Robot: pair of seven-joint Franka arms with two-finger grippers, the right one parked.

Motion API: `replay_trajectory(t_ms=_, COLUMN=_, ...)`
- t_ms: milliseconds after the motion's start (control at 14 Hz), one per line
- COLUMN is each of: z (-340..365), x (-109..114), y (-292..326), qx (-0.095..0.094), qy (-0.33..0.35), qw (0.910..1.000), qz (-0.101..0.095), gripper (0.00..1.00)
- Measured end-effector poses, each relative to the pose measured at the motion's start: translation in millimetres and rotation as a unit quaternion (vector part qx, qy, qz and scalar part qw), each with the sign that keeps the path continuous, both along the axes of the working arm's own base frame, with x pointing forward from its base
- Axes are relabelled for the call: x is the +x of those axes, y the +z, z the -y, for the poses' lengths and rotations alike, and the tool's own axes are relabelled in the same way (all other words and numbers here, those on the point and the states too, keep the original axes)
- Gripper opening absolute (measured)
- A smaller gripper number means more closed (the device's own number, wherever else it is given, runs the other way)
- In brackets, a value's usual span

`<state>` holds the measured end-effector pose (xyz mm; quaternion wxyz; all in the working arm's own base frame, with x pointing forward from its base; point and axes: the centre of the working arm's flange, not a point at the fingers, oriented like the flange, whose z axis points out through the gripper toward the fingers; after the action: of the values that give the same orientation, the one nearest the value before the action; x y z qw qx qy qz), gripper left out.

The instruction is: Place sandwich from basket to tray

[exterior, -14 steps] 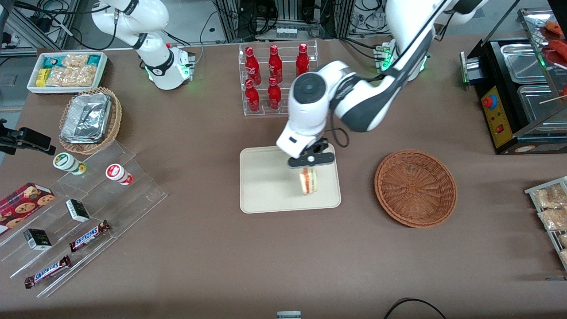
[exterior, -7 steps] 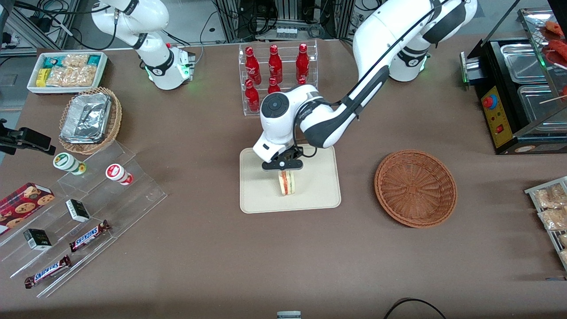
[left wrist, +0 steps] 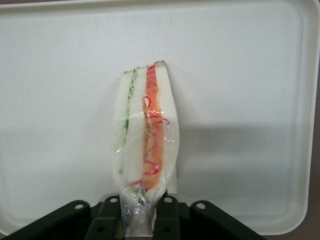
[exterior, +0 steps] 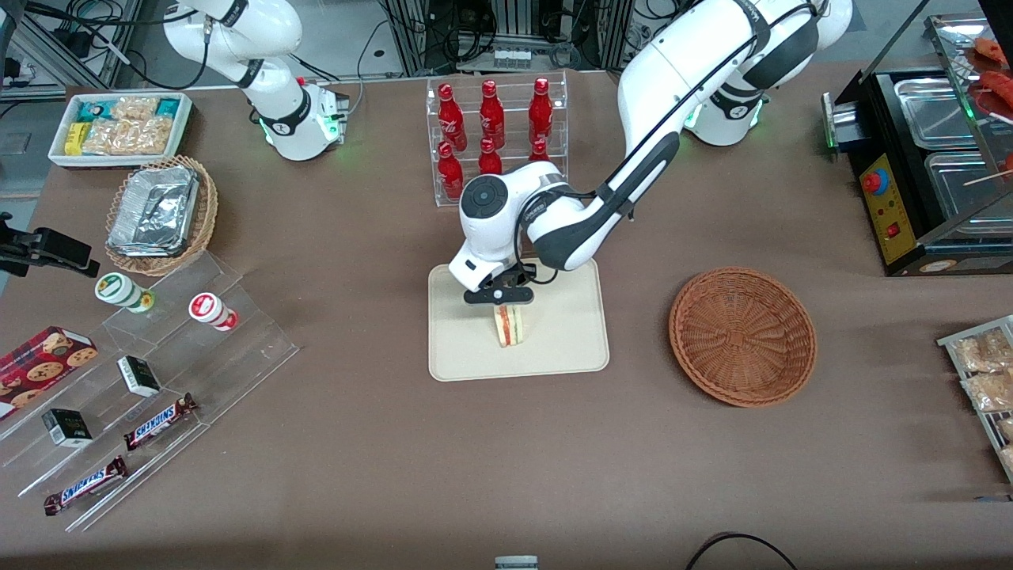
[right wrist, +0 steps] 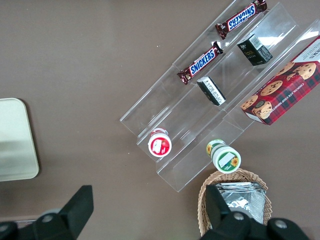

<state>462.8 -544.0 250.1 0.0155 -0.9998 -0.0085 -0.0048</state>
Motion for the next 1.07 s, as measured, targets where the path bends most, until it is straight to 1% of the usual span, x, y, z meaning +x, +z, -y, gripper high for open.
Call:
replay_trajectory(t_ms=214, z=-1, x=11, y=23, qx=-0.001, qy=0.008, qw=0.9999, qz=0.011, gripper=0.59)
replay_trajectory(t_ms=357, z=-4, x=17, y=64, qx=0.002, qy=0.014, qw=0.9995, qz=0.027, gripper=0.79)
replay_trajectory(t_ms=500, z=-10, x=16, y=117, qx=0.005, qy=0.024, qw=0.9986, qz=0.046, gripper=0.99)
replay_trajectory(t_ms=643, z=-26, x=15, y=169, qx=0.014, qy=0.039, qw=0.9971, qz=0.063, gripper=1.0)
replay_trajectory(t_ms=786, z=-52, x=21, y=215, qx=0.016, qy=0.067, qw=0.9951, qz=0.071, gripper=1.0)
replay_trajectory(t_ms=857, z=-71, x=27, y=237, qx=0.019, qy=0.074, qw=0.9946, qz=0.07, gripper=1.0)
replay_trajectory(t_ms=1071, z=-141, x=44, y=297, qx=0.032, qy=0.069, qw=0.9957, qz=0.053, gripper=1.0)
